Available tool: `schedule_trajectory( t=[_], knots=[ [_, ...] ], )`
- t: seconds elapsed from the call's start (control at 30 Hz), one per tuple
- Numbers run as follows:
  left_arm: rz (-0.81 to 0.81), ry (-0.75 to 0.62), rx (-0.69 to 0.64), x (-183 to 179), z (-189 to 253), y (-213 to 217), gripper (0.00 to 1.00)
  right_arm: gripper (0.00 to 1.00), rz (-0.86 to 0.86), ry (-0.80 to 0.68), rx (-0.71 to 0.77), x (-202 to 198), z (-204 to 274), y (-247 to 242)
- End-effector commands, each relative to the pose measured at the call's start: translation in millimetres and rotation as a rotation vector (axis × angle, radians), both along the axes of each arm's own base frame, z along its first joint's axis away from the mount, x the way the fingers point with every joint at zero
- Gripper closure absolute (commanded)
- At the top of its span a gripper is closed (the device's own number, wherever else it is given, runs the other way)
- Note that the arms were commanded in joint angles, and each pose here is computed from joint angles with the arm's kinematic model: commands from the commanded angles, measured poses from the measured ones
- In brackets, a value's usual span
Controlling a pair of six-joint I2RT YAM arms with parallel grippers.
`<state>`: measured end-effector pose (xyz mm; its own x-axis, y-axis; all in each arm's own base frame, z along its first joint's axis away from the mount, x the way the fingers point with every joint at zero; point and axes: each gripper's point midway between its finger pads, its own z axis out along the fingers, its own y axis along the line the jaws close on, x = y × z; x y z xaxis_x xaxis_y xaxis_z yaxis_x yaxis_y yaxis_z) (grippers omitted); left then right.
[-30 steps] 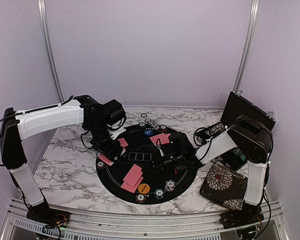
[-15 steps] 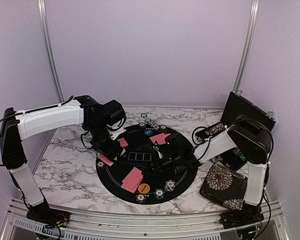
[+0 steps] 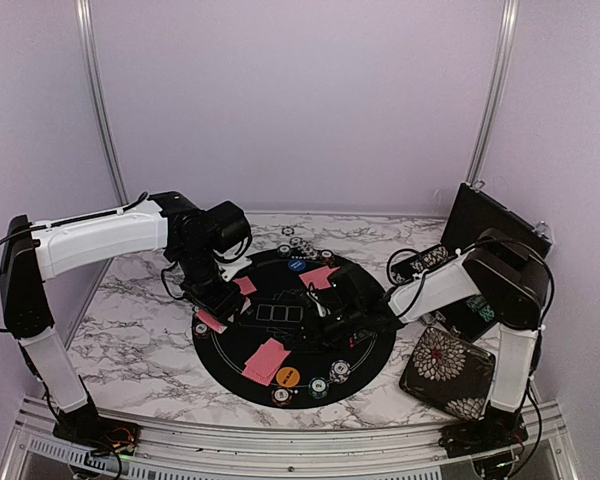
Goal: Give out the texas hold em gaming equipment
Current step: Distribute the poker card in the big blind area.
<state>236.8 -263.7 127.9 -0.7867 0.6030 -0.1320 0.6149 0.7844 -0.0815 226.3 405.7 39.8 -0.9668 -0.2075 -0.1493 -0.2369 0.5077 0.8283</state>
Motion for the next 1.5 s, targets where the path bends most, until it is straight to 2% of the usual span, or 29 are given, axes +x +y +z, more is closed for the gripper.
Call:
schedule_trajectory(
  t=[0.0, 0.2, 0.43, 0.77, 0.97, 1.17, 1.47],
  knots=[
    [-0.001, -0.005, -0.022, -3.4, 9.5, 2.8, 0.56, 0.67, 0.006, -0.105, 0.007, 8.0, 30.3, 8.7],
    [-0.003, -0.003, -0.022, -3.8, 9.2, 2.9, 0.56, 0.48, -0.014, -0.152, -0.01, 12.8, 43.8, 5.1],
    [-0.004, 0.0, -0.028, -4.6, 9.8, 2.0, 0.56, 0.4, -0.03, -0.18, 0.031, 17.6, 64.6, 7.8],
    [-0.024, 0.008, -0.035, -8.7, 9.3, -2.8, 0.56, 0.39, -0.041, -0.139, 0.253, 34.1, 113.8, 25.8],
    [-0.035, 0.002, -0.038, -8.6, 10.8, -6.5, 0.56, 0.37, -0.03, -0.184, 0.249, 56.5, 132.4, 30.5],
    [-0.046, 0.003, -0.037, -9.7, 10.5, -9.3, 0.56, 0.38, -0.03, -0.112, 0.289, 61.8, 130.0, 37.3],
    [-0.056, 0.006, -0.045, -11.0, 11.6, -13.0, 0.56, 0.4, 0.028, -0.064, 0.348, 46.9, 135.9, 60.5]
  ],
)
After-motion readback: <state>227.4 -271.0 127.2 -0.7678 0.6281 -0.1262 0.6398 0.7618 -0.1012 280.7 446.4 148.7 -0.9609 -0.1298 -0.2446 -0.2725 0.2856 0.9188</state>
